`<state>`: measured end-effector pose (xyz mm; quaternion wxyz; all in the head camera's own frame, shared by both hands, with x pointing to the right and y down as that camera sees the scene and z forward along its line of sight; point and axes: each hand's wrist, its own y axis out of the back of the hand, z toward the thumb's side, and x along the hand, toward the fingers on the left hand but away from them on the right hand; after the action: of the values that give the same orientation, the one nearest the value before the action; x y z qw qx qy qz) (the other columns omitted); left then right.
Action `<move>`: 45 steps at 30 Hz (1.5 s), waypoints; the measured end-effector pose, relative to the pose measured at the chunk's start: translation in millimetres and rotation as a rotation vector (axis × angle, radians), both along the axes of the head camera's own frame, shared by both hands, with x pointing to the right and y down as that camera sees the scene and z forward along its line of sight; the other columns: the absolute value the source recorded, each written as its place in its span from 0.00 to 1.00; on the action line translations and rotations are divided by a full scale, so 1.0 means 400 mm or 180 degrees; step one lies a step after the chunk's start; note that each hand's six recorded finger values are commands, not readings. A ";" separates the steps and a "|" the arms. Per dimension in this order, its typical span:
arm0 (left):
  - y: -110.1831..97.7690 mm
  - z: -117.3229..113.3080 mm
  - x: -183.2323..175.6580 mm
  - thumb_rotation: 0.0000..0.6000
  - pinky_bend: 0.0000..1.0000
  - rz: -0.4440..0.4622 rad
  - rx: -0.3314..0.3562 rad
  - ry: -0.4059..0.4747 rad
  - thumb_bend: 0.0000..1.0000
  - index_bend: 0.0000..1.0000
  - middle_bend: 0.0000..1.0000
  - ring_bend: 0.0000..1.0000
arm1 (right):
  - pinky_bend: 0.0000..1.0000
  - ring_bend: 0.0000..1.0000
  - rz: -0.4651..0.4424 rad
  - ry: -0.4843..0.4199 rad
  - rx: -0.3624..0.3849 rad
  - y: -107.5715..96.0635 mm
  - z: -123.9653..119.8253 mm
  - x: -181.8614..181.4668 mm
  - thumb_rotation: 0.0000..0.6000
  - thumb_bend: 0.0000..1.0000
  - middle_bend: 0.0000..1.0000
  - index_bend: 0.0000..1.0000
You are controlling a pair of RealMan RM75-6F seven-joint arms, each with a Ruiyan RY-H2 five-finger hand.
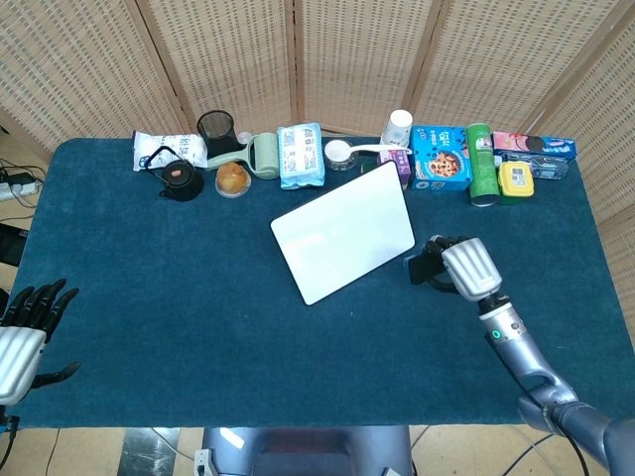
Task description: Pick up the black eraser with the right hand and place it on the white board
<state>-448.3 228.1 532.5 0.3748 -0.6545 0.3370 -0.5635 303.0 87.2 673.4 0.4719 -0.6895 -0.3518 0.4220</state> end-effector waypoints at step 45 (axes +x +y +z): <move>-0.022 -0.021 -0.037 1.00 0.00 -0.0044 -0.0053 0.0214 0.15 0.00 0.00 0.00 | 0.45 0.29 0.1765 -0.0217 -0.0407 -0.095 0.102 -0.388 1.00 0.01 0.30 0.16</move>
<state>-463.0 219.2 524.0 0.3539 -0.6739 0.3492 -0.5466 147.9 49.1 714.0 0.2820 -0.6092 -0.5153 0.5327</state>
